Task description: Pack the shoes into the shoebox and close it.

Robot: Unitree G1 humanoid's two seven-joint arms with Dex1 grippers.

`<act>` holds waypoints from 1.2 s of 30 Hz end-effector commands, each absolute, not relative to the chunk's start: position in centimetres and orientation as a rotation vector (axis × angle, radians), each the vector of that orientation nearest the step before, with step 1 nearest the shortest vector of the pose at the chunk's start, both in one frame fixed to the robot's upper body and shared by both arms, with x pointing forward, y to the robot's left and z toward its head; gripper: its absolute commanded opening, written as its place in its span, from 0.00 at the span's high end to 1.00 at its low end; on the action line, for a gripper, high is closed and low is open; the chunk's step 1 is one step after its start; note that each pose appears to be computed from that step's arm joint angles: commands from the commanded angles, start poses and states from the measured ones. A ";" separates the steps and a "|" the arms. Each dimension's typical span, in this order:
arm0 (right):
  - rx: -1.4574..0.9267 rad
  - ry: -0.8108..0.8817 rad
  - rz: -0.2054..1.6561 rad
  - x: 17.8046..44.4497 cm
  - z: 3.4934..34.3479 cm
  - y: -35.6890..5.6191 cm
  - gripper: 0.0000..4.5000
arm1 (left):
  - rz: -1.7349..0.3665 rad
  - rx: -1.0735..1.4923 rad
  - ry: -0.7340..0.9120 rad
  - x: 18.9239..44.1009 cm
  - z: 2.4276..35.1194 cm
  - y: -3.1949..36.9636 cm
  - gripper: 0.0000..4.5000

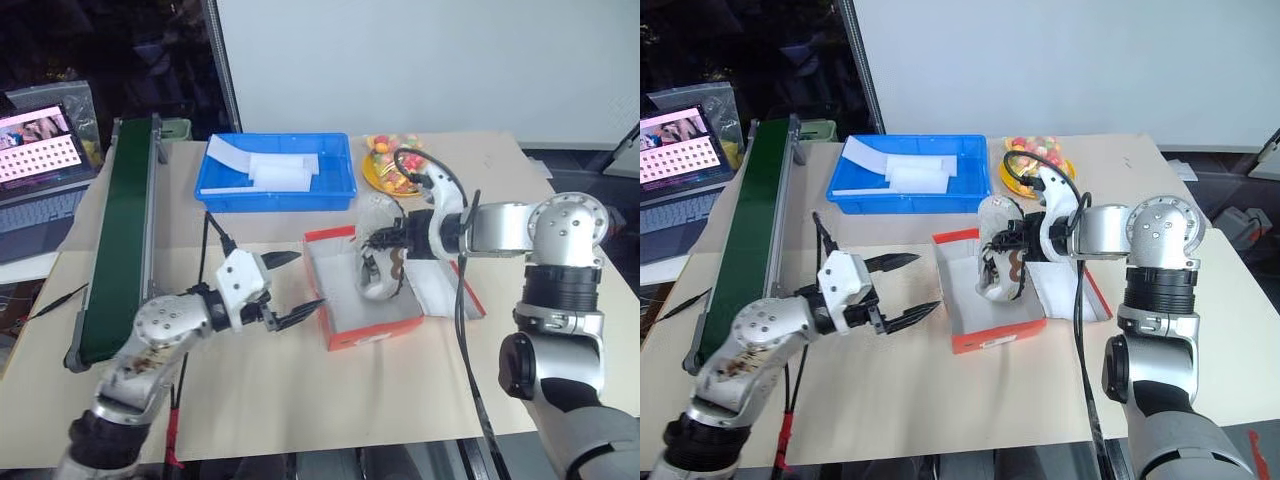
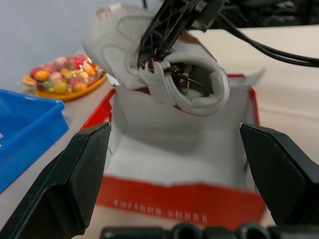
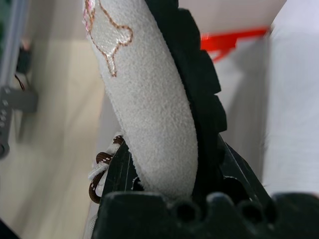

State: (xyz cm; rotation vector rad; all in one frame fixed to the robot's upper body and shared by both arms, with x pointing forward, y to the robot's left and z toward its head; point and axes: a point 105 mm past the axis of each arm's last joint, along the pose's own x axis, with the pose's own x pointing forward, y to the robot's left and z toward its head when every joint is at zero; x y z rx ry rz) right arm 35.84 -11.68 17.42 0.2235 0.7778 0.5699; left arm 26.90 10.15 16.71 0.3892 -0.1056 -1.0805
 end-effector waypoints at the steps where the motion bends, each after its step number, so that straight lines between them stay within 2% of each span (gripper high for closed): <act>1: 0.168 0.841 0.560 35.4 16.1 -12.8 0.78 | -1.139 0.413 -0.159 26.3 18.0 9.8 0.02; 5: 0.098 0.935 0.500 35.3 14.3 -14.9 0.78 | -1.155 0.419 -0.169 26.0 18.3 9.4 0.02; 16: 0.043 0.978 0.508 36.0 13.5 -15.3 0.78 | -1.159 0.414 -0.179 25.3 18.7 8.7 0.02; 18: 0.057 0.975 0.500 36.4 13.3 -15.2 0.61 | -1.149 0.416 -0.186 25.3 18.9 8.8 0.00; 20: 0.075 0.968 0.501 36.7 13.4 -15.1 0.48 | -1.145 0.417 -0.187 25.3 18.9 8.8 0.00; 21: 0.077 0.958 0.500 36.9 13.6 -15.1 0.38 | -1.144 0.416 -0.184 25.3 18.9 8.9 0.00; 22: 0.074 0.950 0.497 37.1 13.8 -15.0 0.34 | -1.143 0.416 -0.182 25.3 18.8 8.9 0.00; 26: 0.061 0.906 0.514 37.6 15.1 -14.3 0.03 | -1.141 0.417 -0.181 25.4 18.8 9.0 0.00; 36: 0.088 0.625 0.602 37.8 23.4 -10.7 0.01 | -1.135 0.422 -0.182 26.0 18.6 9.1 0.00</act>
